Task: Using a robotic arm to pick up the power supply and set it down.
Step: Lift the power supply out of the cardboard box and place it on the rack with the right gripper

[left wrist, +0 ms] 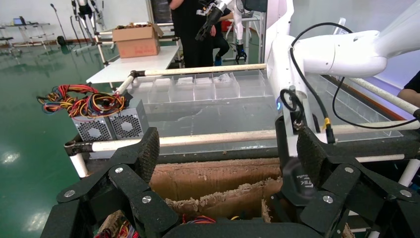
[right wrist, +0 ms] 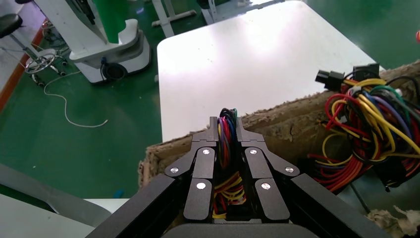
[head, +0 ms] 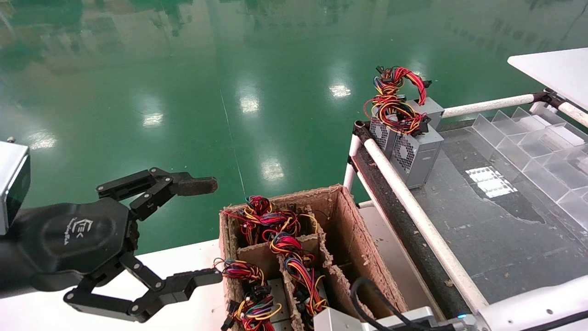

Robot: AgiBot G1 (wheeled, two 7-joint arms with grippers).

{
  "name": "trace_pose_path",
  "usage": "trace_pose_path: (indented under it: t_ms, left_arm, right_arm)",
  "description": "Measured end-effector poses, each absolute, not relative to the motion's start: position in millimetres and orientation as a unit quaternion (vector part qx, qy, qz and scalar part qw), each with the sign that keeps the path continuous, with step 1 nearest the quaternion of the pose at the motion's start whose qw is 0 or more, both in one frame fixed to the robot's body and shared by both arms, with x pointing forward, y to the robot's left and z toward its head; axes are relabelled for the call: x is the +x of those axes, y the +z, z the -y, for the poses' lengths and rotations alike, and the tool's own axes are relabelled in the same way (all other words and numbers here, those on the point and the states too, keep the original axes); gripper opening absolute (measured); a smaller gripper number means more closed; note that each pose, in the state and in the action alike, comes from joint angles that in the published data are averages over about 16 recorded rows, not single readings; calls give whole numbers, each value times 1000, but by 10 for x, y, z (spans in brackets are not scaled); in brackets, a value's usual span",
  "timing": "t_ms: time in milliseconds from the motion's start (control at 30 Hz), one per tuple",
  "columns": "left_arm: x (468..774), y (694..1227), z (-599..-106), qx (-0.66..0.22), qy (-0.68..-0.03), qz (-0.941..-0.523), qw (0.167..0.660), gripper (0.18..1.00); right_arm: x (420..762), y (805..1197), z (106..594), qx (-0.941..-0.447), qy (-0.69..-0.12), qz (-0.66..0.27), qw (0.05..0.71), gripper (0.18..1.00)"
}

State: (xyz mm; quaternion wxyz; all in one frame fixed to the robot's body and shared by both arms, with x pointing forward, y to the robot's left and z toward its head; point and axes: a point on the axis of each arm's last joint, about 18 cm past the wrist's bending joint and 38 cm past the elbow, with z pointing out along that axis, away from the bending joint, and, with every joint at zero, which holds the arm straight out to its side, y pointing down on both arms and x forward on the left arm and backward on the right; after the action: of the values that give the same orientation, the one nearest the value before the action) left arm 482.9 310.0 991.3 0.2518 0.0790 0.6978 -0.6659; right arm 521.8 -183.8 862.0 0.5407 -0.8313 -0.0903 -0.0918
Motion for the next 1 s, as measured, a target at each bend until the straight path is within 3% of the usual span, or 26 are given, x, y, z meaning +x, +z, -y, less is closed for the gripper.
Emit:
trace_pose_path:
  t_ms: [1000]
  left_arm:
    - [4829,9913,-3100,79,-666,-698,252,1001]
  right_arm:
    - [5038,10117,2759,-664,-268,94,691,242]
